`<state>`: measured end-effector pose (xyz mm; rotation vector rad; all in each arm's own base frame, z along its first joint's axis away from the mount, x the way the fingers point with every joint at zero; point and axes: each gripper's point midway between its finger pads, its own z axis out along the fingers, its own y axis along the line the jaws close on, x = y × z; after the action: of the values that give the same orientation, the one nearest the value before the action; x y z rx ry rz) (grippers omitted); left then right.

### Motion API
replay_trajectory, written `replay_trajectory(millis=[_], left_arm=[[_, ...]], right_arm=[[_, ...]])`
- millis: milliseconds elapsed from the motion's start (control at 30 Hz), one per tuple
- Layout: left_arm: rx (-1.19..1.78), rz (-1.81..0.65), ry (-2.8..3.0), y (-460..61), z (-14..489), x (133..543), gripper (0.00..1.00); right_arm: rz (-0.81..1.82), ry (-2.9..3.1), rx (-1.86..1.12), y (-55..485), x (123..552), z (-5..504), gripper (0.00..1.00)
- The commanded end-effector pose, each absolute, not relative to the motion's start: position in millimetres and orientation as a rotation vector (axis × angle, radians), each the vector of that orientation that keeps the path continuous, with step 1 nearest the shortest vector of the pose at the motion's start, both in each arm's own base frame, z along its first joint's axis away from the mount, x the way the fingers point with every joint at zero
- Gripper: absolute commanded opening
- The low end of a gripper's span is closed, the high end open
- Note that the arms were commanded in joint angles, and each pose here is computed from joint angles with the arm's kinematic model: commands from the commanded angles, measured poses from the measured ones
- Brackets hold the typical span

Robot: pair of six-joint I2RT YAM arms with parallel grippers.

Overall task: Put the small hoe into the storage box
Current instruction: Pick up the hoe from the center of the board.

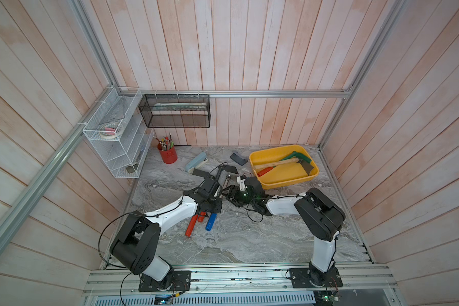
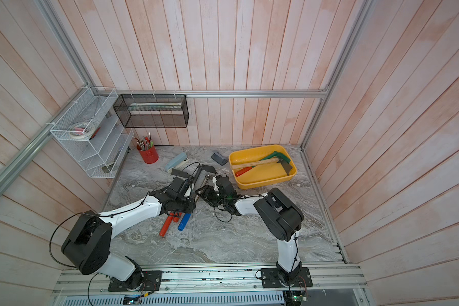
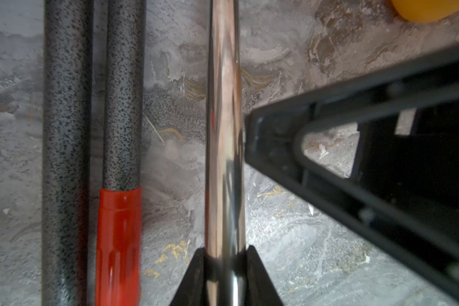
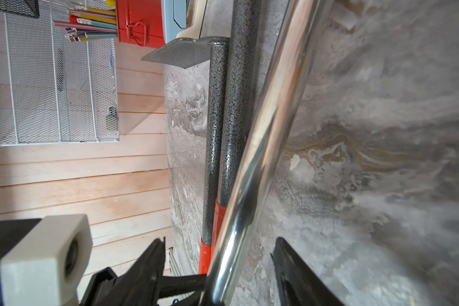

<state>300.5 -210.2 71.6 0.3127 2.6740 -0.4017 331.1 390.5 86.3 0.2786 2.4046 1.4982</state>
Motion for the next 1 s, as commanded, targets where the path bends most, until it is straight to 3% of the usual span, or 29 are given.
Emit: replay_trajectory(millis=[0,967], left_arm=[[0.320,-0.463,2.597,-220,88,307,0.00],[0.336,-0.493,2.609,-227,85,308,0.00]], right_arm=[[1.540,2.382,0.279,401,334,90,0.67],[1.588,2.381,0.330,419,341,71,0.61]])
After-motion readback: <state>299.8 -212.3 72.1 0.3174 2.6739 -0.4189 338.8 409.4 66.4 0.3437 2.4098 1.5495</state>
